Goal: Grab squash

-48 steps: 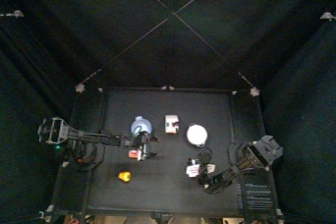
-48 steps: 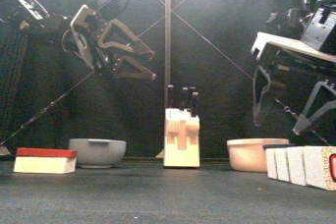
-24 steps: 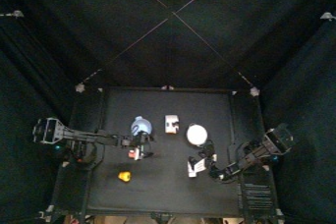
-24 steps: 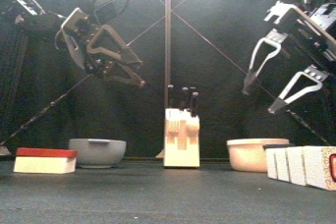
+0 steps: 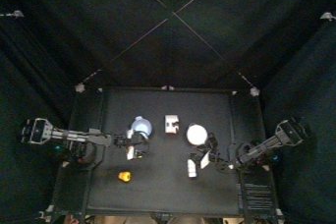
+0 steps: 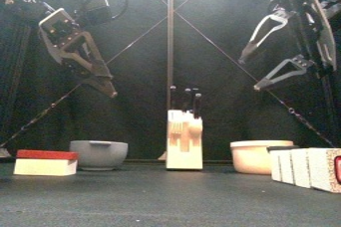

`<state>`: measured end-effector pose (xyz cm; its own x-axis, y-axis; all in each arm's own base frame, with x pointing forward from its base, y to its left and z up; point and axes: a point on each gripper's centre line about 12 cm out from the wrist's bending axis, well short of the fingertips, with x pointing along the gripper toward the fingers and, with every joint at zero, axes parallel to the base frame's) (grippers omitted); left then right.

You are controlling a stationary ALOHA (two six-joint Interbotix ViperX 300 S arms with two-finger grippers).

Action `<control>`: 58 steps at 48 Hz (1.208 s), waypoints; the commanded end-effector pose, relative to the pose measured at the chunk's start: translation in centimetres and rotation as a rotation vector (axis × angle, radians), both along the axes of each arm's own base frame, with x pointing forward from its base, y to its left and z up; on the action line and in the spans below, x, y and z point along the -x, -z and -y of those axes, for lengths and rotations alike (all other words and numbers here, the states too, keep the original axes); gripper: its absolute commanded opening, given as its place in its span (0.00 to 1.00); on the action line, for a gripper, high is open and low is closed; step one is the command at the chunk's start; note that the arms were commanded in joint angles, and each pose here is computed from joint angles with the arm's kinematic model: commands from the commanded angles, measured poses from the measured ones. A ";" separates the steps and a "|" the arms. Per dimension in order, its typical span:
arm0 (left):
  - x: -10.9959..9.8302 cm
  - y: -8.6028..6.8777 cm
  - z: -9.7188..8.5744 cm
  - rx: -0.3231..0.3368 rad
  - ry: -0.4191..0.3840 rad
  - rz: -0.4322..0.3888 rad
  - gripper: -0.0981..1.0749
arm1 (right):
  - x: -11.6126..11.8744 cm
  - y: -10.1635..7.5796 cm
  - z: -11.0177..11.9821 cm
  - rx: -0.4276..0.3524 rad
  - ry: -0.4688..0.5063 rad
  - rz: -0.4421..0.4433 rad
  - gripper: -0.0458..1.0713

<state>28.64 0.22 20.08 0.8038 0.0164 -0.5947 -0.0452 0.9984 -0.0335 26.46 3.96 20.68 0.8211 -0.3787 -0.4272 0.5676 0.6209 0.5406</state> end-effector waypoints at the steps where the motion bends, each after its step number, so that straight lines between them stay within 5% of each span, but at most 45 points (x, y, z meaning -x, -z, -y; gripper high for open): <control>1: 0.2 -0.7 0.1 0.003 -0.007 -0.037 0.93 | 0.2 -1.7 0.6 0.022 -0.020 0.065 0.89; 15: 1.8 0.1 2.1 0.045 0.012 -0.239 0.93 | 0.9 -3.6 0.6 0.164 -0.135 0.098 0.89; 36: 2.6 0.1 4.0 0.082 0.040 -0.360 0.93 | 2.8 -5.9 1.5 0.299 -0.196 0.065 0.89; 58: 4.2 2.6 5.6 0.114 0.056 -0.507 0.93 | 2.9 -4.9 1.4 0.270 -0.197 0.019 0.89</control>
<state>24.18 -5.24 17.25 0.4053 -0.1042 -0.9082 -0.0255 0.9918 -0.1251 23.44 2.51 25.27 0.8946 -0.3104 -0.3214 0.4156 0.8421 0.3437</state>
